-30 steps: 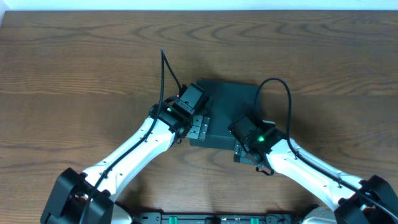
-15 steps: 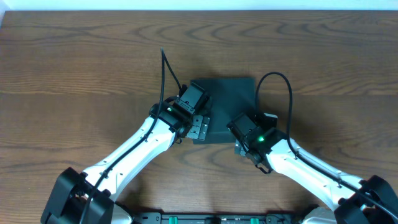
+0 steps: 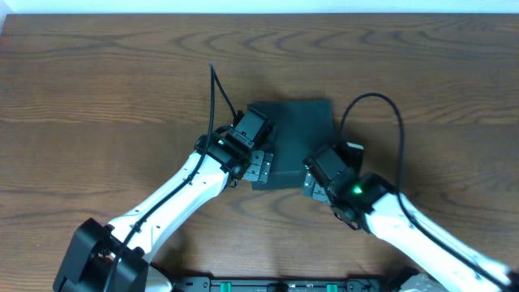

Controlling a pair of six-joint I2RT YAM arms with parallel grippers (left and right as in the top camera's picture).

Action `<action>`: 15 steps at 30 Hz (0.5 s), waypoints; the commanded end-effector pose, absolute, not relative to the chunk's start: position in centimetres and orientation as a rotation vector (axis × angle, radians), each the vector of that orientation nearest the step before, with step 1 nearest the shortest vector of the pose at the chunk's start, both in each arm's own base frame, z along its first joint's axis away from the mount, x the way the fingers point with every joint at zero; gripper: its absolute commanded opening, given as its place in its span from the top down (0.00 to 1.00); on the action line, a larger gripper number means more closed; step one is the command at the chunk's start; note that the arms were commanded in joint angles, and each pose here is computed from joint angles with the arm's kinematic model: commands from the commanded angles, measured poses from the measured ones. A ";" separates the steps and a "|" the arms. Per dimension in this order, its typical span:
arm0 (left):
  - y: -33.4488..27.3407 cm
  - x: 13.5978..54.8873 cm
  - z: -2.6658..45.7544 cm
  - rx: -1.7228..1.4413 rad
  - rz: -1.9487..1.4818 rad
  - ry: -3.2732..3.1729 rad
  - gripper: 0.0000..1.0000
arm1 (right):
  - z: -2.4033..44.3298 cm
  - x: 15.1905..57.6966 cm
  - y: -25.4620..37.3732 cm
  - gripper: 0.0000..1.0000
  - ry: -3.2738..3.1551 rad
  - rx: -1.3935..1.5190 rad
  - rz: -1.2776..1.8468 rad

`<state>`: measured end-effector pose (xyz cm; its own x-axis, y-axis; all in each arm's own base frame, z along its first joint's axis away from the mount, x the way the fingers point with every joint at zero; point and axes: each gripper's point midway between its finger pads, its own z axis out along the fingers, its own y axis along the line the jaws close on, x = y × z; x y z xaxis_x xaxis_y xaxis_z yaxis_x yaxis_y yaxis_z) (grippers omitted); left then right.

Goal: Pack container

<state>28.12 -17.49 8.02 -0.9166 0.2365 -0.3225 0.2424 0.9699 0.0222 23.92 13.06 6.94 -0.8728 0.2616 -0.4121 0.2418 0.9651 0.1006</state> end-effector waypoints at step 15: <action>-16.6 27.8 6.8 0.353 0.052 2.829 0.05 | 8.9 25.6 11.0 0.01 2.571 0.402 0.006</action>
<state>28.12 -17.49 8.02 -0.9166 0.2365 -0.3225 0.2424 0.9699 0.0222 24.89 12.04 8.81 -0.8290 0.2838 -0.4819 0.2578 0.9586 0.1212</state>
